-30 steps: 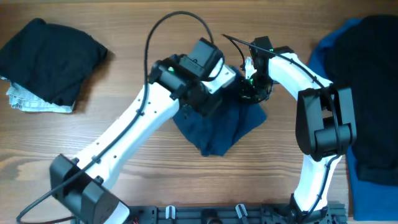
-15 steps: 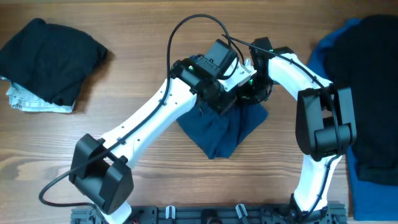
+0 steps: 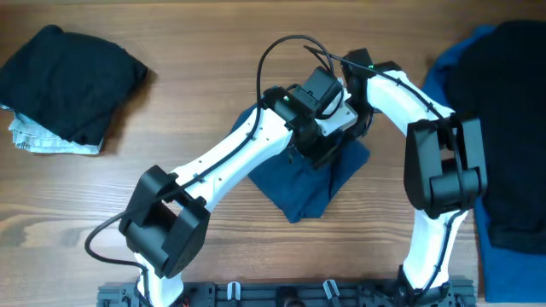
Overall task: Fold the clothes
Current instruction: 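Release the shorts and raise both grippers away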
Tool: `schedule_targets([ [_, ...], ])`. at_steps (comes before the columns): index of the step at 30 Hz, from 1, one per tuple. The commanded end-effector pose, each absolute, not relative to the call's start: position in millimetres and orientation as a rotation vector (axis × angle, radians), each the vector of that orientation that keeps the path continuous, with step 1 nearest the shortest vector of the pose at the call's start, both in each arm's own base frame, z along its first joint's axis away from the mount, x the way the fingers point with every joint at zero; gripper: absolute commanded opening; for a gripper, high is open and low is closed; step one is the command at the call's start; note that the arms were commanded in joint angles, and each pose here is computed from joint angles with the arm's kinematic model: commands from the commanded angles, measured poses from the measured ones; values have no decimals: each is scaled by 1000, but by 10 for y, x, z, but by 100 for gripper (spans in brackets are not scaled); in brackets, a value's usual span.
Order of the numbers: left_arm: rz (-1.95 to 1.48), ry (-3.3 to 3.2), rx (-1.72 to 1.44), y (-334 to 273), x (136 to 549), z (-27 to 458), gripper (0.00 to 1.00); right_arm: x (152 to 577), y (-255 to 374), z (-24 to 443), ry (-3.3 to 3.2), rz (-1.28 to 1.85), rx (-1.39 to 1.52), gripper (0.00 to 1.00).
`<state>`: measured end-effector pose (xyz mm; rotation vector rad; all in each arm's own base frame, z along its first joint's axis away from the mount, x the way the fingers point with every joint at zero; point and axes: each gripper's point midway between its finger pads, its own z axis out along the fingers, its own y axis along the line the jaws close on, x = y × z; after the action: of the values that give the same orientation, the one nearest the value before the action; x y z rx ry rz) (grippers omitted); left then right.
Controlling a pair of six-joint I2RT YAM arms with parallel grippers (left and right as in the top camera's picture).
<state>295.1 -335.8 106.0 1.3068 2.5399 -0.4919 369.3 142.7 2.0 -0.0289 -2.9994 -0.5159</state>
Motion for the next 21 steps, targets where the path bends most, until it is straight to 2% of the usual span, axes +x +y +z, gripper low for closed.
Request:
schedule_targets([
  [1, -521, 2518, 1324, -3424, 2935, 1057, 72, 4059, 1200, 358, -3111, -454, -79, 5],
  [4, -533, 2489, 1299, -3483, 2996, 1093, 74, 4259, 818, 832, -3226, -359, -175, 11],
  [8, -609, 2423, 1223, -3651, 3104, 1378, 75, 4250, 528, 1450, -3337, -410, -266, 20],
  [10, -630, 2391, 1159, -3701, 3200, 1606, 80, 4143, 590, 1696, -3368, -480, -155, 20],
  [12, -606, 2422, 992, -3608, 3420, 1760, 77, 3966, 807, 1909, -3342, -645, 6, 20],
  [13, -567, 2464, 859, -3460, 3592, 1779, 71, 3888, 888, 1964, -3317, -702, 51, 16],
  [14, -546, 2499, 757, -3320, 3716, 1769, 59, 3814, 941, 1984, -3283, -743, 61, 11],
  [15, -537, 2535, 661, -3160, 3829, 1753, 37, 3747, 985, 1986, -3245, -779, 58, 4],
  [16, -529, 2568, 574, -2992, 3932, 1736, 18, 3687, 1044, 1966, -3204, -827, 59, 4],
  [17, -518, 2599, 479, -2790, 4043, 1717, 4, 3651, 1084, 1939, -3175, -864, 58, 4],
  [21, -498, 2661, 274, -2224, 4280, 1667, 4, 3527, 1261, 1764, -3084, -992, 142, 4],
])
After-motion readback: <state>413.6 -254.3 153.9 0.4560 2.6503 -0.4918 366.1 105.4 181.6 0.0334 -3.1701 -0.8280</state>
